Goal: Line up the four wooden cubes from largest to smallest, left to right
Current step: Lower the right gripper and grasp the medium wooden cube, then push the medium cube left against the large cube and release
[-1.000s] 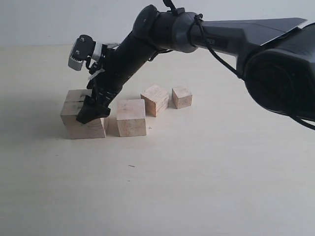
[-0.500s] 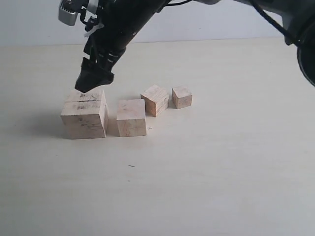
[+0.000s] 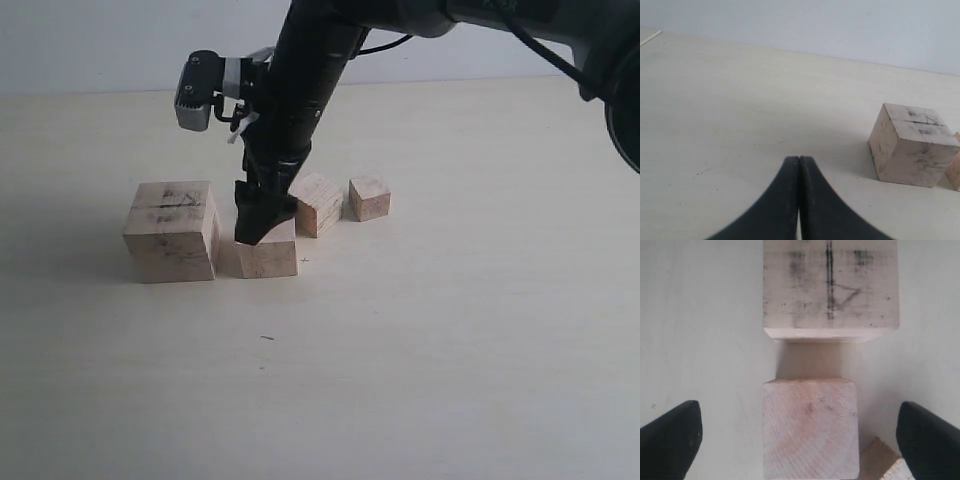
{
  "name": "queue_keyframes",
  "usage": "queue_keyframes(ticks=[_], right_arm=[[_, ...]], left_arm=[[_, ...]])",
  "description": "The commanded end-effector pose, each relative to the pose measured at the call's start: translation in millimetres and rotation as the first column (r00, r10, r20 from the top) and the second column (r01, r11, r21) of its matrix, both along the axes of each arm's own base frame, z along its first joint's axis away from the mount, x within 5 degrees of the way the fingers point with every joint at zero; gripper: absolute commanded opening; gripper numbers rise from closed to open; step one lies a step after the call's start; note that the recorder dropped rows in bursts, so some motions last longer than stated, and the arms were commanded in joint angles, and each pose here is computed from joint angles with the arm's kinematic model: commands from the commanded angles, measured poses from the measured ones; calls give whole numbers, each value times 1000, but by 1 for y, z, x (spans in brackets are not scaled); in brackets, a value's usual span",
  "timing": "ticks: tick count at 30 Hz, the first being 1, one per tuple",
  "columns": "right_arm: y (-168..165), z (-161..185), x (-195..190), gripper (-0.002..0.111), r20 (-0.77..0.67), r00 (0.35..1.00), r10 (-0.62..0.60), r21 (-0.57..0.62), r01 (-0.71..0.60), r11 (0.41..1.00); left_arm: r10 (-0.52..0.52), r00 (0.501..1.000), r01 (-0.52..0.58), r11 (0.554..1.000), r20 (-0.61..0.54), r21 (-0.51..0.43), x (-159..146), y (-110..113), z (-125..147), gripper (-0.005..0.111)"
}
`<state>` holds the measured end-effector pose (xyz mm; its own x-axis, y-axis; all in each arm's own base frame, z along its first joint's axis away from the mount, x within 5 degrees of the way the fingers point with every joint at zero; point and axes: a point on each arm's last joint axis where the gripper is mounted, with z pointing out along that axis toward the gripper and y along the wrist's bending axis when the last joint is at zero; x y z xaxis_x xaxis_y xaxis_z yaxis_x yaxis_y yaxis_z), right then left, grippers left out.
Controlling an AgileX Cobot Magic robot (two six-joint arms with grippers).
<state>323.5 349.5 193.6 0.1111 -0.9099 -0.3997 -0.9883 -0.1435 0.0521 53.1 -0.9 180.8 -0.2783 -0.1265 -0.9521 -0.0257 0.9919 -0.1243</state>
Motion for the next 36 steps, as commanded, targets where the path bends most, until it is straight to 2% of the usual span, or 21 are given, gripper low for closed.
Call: queue_keyframes(ticks=[1,14,22,25,27,30,33,36], right_arm=[[-2,-11,5,105,18,1000,-2,-17,3,1000],[-2,-42,13,105,-14,1000,-25,-45,25,999],[-10,-48,22,105,-27,998,-53,-48,52,997],[-9,-48,21,101,-39,997,-59,-35,58,998],[-7,-48,20,96,-54,997,-63,-21,62,998],[-7,-49,20,81,-58,997,-59,-16,58,998],[-8,-49,20,58,-56,997,-51,-31,49,998],[-11,-50,18,28,-64,997,-35,-60,31,998]], left_arm=[[-6,1000,6,1000,12,-2,0,0,0,0],[-6,1000,6,1000,12,-2,0,0,0,0],[-6,1000,6,1000,12,-2,0,0,0,0],[-6,1000,6,1000,12,-2,0,0,0,0],[-6,1000,6,1000,12,-2,0,0,0,0],[-6,1000,6,1000,12,-2,0,0,0,0],[-6,1000,6,1000,12,-2,0,0,0,0],[-6,1000,6,1000,12,-2,0,0,0,0]])
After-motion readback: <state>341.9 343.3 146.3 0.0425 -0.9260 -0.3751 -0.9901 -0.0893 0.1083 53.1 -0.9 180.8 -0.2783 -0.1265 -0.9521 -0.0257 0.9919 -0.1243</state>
